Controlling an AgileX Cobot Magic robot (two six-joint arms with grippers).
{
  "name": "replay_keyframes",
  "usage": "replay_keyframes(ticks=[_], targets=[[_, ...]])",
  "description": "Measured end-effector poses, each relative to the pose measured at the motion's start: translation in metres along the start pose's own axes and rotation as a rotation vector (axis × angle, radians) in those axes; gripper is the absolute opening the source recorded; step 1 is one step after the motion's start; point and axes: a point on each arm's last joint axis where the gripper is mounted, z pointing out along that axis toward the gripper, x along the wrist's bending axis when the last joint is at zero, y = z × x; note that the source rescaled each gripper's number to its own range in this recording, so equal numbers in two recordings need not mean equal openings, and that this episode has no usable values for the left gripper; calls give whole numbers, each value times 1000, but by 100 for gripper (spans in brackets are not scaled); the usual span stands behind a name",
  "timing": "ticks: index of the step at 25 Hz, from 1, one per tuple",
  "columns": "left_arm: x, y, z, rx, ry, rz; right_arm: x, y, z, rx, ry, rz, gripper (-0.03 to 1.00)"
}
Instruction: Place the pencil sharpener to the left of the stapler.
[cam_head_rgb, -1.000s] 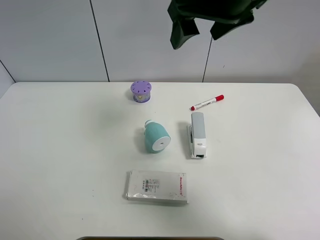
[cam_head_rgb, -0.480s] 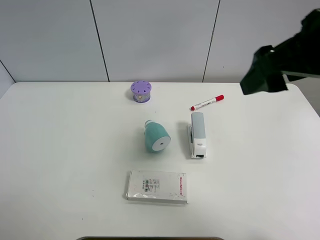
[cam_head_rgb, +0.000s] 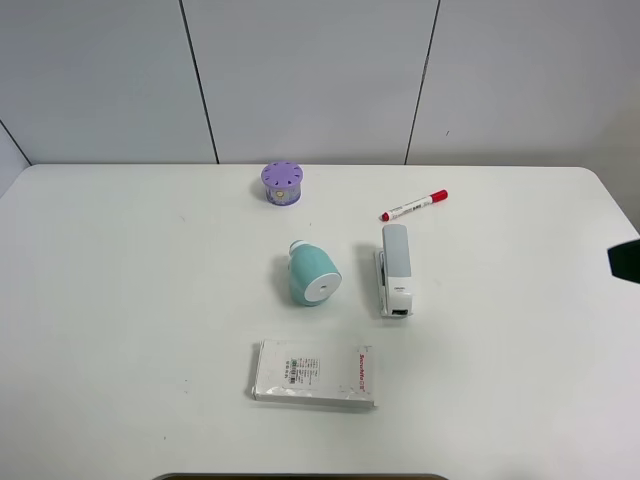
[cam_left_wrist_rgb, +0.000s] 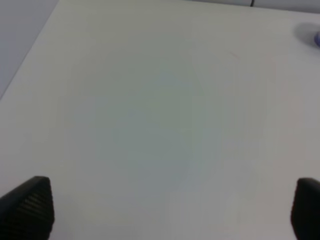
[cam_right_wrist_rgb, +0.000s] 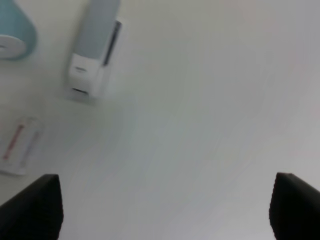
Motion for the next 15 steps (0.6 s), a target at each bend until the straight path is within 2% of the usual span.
replay_keyframes(ticks=[3, 6, 8, 15], targets=[[0, 0, 0, 0, 0, 0, -15, -27, 3, -14, -92, 111, 59], [0, 0, 0, 0, 0, 0, -21, -56, 8, -69, -147, 142, 59], [0, 0, 0, 0, 0, 0, -19, -73, 12, -109, -160, 158, 59], [0, 0, 0, 0, 0, 0, -2, -114, -2, -374, -173, 141, 59]])
